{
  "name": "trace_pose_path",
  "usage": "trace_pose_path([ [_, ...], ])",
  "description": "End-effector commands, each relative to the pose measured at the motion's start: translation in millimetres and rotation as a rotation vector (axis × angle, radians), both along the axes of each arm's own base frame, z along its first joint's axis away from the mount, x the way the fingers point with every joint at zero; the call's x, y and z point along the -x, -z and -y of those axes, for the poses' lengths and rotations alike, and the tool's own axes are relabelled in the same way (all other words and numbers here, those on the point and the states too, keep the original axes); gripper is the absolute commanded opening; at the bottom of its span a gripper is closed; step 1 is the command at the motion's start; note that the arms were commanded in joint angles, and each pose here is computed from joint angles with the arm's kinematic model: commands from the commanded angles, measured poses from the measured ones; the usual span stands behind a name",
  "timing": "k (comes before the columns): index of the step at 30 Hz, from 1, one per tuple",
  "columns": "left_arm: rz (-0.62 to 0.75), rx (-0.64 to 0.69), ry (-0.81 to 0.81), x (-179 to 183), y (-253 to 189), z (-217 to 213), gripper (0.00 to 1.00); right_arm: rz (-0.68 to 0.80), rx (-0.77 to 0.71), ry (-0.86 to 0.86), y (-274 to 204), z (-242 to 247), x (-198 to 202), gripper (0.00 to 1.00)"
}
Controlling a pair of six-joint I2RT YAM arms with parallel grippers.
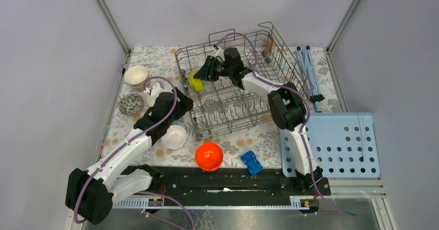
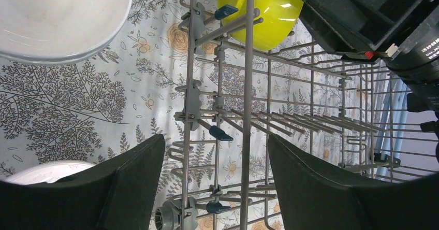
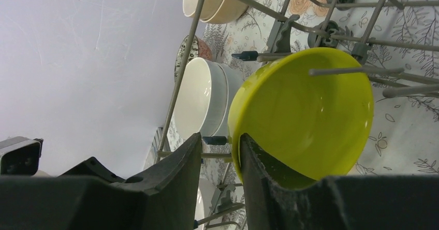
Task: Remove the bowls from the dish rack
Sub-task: Pick up the bowl from the dish rack.
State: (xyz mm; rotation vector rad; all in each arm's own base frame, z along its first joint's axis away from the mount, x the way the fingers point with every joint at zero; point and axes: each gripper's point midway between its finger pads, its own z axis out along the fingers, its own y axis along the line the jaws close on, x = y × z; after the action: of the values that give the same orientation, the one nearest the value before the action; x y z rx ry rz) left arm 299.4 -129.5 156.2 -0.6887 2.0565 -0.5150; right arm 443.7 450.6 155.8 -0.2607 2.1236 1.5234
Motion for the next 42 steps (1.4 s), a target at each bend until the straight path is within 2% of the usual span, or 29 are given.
trace_pose_path([
  [1,0.033,0.031,-0.006,-8.1,-5.6,3.8,0.76,0.012,-0.087,-0.074,-24.9,-15.0,10.1,0.39],
  [7,0.025,0.024,-0.015,-10.4,-2.5,3.0,0.75,-0.016,-0.101,-0.099,-21.2,-19.3,10.5,0.38],
  [9,0.02,0.023,-0.019,-10.9,-0.6,3.0,0.75,-0.025,-0.104,-0.105,-19.4,-19.9,11.3,0.35],
  [12,0.016,0.025,-0.024,-12.8,1.0,3.5,0.74,-0.045,-0.117,-0.12,-16.9,-20.8,13.6,0.25],
  [17,0.001,0.024,-0.039,-16.0,8.0,2.9,0.73,-0.058,-0.172,-0.119,-23.9,-18.0,12.7,0.0],
  [33,-0.028,0.011,-0.118,-28.1,18.1,-6.8,0.65,-0.044,-0.335,-0.089,-76.6,28.8,2.1,0.0],
  [42,-0.023,0.004,-0.125,-30.2,18.4,-9.3,0.64,-0.1,-0.481,-0.104,-90.3,40.6,-1.1,0.0],
])
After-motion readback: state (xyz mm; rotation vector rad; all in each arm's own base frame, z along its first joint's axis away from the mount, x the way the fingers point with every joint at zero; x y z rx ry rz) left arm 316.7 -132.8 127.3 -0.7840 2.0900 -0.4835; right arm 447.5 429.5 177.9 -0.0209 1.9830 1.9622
